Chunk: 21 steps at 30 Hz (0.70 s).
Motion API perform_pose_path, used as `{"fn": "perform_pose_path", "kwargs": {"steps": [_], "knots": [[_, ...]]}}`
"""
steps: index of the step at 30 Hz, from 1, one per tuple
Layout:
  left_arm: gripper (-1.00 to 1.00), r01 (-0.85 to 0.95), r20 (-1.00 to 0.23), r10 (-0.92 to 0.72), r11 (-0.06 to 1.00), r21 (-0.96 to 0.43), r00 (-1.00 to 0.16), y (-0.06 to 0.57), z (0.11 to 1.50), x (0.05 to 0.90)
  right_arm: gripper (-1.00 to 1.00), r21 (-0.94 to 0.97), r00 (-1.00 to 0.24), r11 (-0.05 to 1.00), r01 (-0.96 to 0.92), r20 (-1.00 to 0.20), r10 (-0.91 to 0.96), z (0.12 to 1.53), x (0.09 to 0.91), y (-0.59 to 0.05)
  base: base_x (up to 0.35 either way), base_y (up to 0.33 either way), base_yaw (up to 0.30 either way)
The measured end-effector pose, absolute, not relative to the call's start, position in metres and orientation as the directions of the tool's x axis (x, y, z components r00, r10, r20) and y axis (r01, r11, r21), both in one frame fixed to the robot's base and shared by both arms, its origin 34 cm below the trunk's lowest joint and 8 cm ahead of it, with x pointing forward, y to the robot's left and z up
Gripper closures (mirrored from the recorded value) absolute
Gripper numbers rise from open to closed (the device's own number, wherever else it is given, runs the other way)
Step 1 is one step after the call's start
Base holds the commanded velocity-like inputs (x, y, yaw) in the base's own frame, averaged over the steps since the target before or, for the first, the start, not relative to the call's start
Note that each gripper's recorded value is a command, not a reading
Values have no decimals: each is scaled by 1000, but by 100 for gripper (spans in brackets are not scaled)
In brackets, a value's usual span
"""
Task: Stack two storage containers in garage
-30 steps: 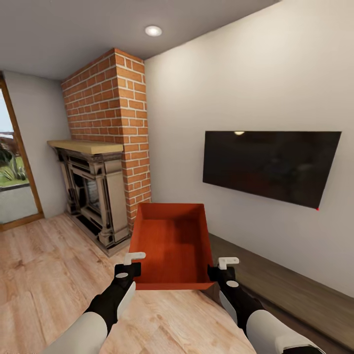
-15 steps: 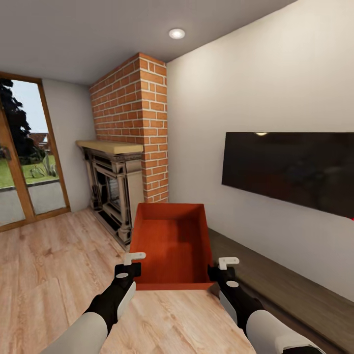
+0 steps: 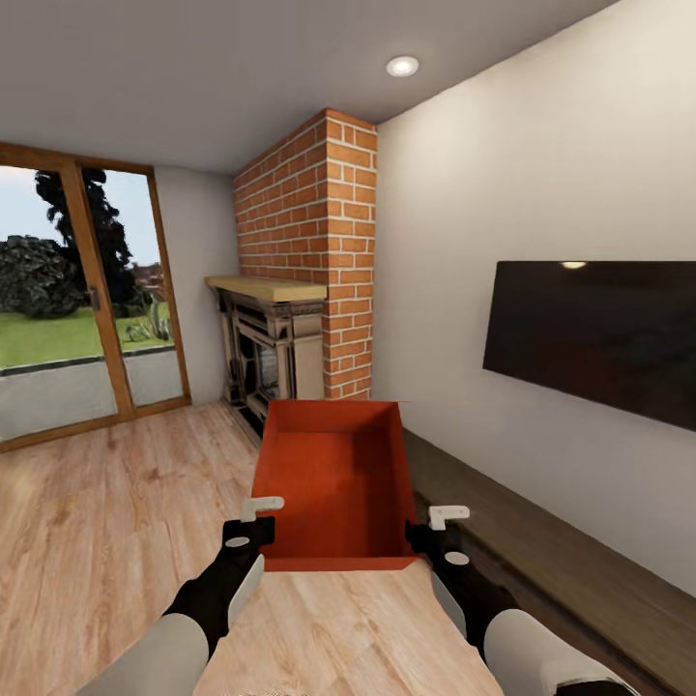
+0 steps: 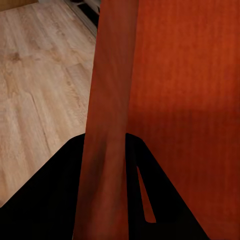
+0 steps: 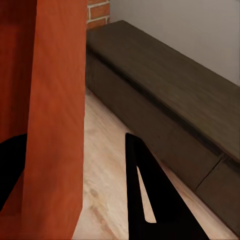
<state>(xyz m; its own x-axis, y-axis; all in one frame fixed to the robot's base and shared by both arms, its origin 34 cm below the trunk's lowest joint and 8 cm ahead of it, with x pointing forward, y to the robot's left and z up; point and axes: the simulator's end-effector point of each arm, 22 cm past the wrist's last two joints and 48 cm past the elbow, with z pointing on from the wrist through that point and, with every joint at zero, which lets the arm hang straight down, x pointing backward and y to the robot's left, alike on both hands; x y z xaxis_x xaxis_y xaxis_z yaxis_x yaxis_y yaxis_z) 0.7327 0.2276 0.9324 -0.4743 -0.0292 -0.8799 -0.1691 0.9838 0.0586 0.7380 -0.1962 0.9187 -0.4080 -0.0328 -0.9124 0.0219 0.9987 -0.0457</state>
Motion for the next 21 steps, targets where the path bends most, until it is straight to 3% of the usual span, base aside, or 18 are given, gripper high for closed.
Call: {"fn": "perform_pose_path", "kwargs": {"steps": [21], "knots": [[100, -171, -880, -30, 984, 58, -475, 229, 932, 733, 100, -44, -409, 999, 20, -912, -32, 918, 738, -195, 0, 0, 300]]}}
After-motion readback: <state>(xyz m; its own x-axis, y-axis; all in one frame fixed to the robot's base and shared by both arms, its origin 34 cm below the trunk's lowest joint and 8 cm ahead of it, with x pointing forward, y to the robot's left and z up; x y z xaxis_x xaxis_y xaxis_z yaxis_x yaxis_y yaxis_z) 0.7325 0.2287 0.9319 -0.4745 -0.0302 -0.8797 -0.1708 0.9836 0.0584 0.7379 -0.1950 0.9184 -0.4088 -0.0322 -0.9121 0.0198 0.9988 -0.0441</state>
